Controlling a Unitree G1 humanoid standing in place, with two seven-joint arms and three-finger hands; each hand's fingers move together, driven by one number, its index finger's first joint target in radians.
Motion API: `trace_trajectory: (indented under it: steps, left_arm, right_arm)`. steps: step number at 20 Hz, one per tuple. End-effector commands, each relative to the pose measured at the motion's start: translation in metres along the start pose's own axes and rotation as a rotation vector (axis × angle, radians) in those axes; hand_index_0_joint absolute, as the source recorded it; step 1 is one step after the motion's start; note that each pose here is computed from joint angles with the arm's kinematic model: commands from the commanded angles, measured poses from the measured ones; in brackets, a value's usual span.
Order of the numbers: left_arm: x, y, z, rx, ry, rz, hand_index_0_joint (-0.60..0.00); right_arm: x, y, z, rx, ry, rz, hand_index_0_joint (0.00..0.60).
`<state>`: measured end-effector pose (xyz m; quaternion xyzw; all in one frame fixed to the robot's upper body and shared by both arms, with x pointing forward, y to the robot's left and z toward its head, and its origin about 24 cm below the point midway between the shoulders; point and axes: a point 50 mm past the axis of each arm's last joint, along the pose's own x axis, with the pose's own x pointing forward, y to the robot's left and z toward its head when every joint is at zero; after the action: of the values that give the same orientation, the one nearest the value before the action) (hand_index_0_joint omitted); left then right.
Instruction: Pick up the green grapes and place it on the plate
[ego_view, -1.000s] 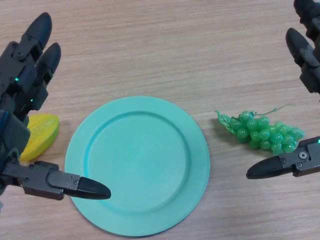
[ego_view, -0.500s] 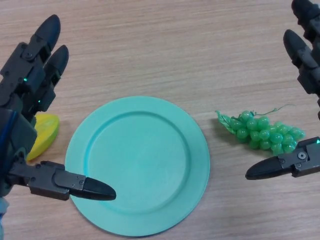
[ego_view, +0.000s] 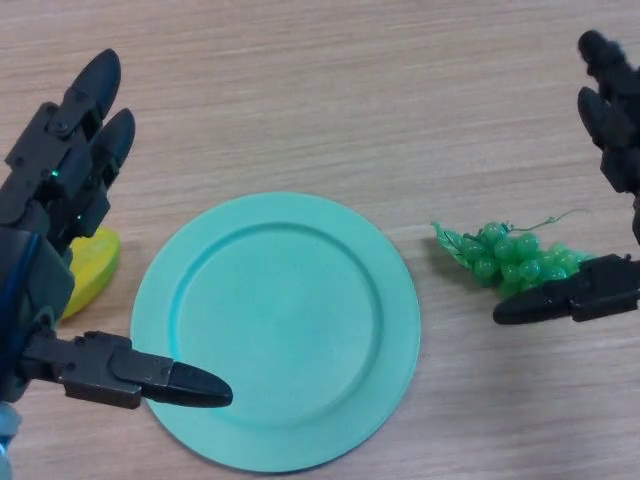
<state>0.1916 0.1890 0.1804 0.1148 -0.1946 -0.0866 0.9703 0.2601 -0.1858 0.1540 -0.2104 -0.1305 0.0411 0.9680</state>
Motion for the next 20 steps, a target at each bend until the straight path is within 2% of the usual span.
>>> trace_trajectory:
  steps: [1, 4, 6, 11, 13, 14, 15, 16, 17, 18, 19, 20]
  left_arm:
    - [-0.004, 0.003, 0.027, 0.075, -0.184, 0.043, 0.0]
    - [-0.006, 0.003, 0.028, 0.073, -0.187, 0.038, 0.0]
    - [-0.007, 0.003, 0.028, 0.067, -0.187, 0.039, 0.0]
    - [-0.01, 0.007, 0.027, 0.062, -0.197, 0.058, 0.0]
    - [-0.01, 0.008, 0.026, 0.06, -0.2, 0.069, 0.0]
    - [-0.011, 0.008, 0.025, 0.058, -0.199, 0.072, 0.0]
    - [-0.011, 0.008, 0.025, 0.058, -0.199, 0.072, 0.0]
    - [-0.011, 0.008, 0.025, 0.058, -0.198, 0.073, 0.0]
    - [-0.011, 0.008, 0.025, 0.057, -0.198, 0.073, 0.0]
    - [-0.011, 0.007, 0.025, 0.057, -0.195, 0.072, 0.0]
    - [-0.011, 0.007, 0.024, 0.055, -0.194, 0.071, 0.0]
    - [-0.012, 0.007, 0.023, 0.053, -0.193, 0.071, 0.0]
  right_arm:
    - [0.008, -0.018, 0.024, -0.212, -0.2, -0.073, 0.0]
    - [0.027, -0.018, 0.005, -0.385, -0.095, -0.051, 0.0]
    - [0.037, -0.015, -0.003, -0.431, -0.051, -0.032, 0.0]
    - [0.05, -0.008, -0.022, -0.473, 0.039, 0.004, 0.0]
    - [0.053, -0.002, -0.029, -0.475, 0.067, 0.033, 0.0]
    - [0.054, 0.003, -0.035, -0.505, 0.083, 0.07, 0.0]
    - [0.054, 0.003, -0.035, -0.51, 0.085, 0.075, 0.05]
    - [0.054, 0.004, -0.038, -0.521, 0.09, 0.084, 0.2]
    - [0.055, 0.005, -0.04, -0.53, 0.095, 0.093, 0.3]
    - [0.057, 0.007, -0.046, -0.558, 0.108, 0.118, 0.45]
    - [0.058, 0.009, -0.054, -0.6, 0.125, 0.152, 0.551]
    - [0.058, 0.01, -0.063, -0.666, 0.142, 0.193, 0.6]
